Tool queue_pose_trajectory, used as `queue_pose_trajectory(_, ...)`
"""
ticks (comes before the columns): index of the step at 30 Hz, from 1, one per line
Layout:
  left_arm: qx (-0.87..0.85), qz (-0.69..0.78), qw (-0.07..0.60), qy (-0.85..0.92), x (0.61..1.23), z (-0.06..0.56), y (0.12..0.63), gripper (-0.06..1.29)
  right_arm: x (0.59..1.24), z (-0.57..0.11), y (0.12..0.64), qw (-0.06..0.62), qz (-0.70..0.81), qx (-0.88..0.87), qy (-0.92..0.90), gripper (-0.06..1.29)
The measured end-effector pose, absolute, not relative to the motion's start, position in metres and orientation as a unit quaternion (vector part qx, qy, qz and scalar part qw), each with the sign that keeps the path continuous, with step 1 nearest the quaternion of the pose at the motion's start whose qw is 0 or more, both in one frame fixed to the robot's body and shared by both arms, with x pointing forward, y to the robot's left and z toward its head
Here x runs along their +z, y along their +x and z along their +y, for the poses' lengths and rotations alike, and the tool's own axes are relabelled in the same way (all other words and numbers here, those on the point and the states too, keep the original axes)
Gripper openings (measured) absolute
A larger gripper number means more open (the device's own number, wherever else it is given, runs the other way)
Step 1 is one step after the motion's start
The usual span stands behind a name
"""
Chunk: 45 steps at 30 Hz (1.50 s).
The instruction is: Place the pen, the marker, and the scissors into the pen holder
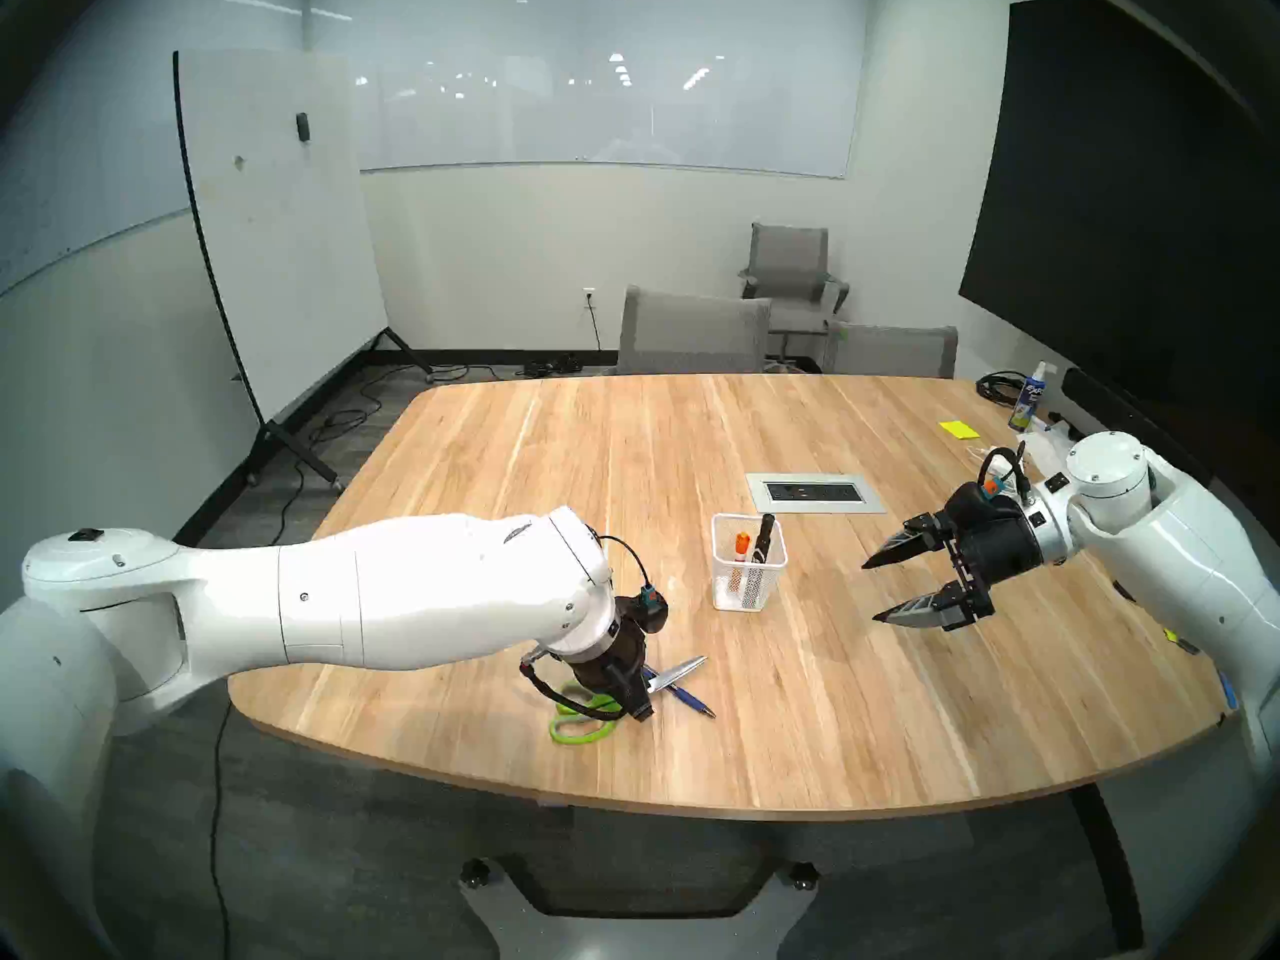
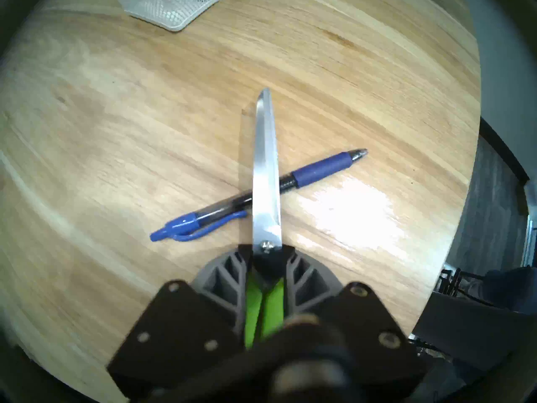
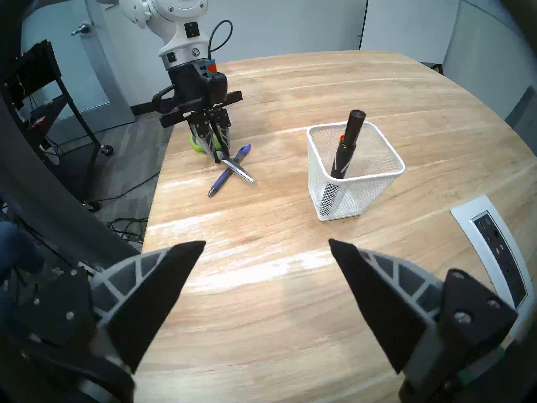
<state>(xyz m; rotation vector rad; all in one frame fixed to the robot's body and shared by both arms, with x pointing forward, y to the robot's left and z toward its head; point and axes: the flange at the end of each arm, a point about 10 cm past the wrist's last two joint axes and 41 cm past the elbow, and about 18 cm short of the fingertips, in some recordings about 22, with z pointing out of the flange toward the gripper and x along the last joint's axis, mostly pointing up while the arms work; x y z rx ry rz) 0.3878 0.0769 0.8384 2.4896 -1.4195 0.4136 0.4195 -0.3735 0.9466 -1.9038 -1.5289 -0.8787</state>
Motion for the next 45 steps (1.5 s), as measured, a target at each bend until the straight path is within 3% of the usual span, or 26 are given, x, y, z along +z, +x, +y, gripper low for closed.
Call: queue_pose_trajectory(45,0.238,-0.485,0.155,0.827,0.912,0.041,0.4,0.19,0.947,-0.374,0.42,0.27,-0.567,-0.326,-0.706,1.21)
